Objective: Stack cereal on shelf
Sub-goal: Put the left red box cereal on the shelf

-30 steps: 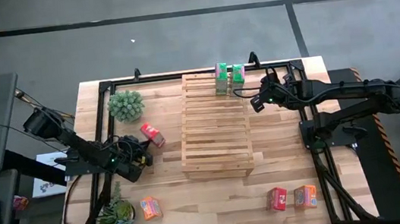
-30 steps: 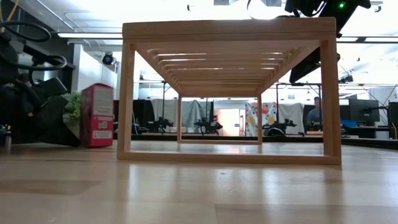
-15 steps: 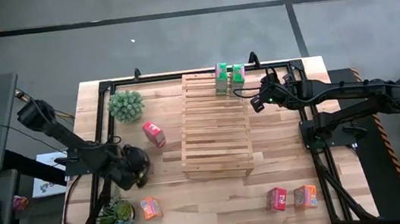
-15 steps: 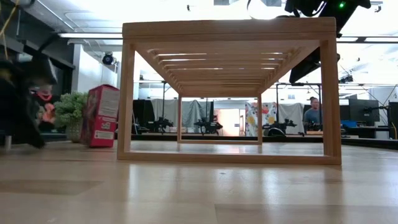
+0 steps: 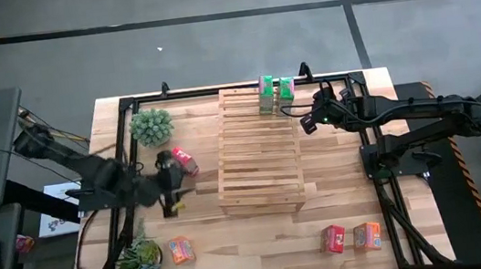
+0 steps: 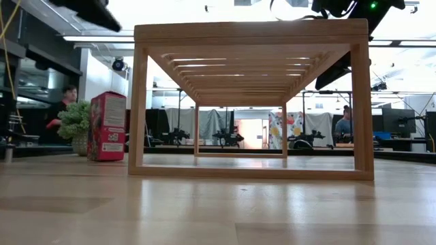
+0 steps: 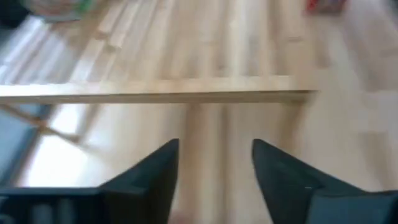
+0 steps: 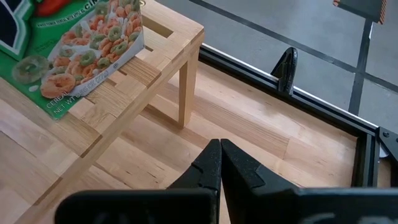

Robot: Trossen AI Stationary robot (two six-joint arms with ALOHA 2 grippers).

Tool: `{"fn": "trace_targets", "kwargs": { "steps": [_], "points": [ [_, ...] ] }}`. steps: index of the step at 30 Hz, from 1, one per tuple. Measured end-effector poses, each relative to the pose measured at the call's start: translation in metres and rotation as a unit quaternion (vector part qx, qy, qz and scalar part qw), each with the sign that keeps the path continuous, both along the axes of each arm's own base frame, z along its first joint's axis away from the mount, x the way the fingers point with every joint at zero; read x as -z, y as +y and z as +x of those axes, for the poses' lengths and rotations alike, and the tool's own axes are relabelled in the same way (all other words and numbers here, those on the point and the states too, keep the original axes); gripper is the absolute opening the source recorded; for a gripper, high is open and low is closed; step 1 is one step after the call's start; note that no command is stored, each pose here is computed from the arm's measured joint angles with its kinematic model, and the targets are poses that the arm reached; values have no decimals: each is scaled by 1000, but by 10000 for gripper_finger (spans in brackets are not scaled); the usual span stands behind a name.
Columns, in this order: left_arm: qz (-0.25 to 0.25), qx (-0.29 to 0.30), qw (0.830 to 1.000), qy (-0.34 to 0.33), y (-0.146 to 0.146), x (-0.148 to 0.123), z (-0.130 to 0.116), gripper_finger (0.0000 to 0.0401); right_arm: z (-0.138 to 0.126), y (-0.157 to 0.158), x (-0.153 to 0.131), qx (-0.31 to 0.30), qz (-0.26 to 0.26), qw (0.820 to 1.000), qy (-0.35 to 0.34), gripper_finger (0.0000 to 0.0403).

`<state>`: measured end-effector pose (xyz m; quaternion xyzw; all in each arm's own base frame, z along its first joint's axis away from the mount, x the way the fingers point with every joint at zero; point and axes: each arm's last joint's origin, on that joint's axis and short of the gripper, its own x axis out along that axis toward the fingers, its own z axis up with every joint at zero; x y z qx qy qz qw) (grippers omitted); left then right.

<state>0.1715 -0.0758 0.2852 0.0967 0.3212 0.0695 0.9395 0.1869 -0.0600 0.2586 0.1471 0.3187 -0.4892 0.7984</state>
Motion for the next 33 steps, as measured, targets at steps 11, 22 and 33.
{"fn": "trace_targets", "kwargs": {
  "steps": [11,22,33],
  "points": [
    [26,-40,950,309,70,-11,24,282,0,0,0,1,-2,1000,1,0],
    [164,118,879,431,52,17,45,282,0,0,0,5,-7,1000,2,0],
    [216,150,830,492,56,45,70,282,0,0,0,3,-4,1000,2,0]
  ]
}}
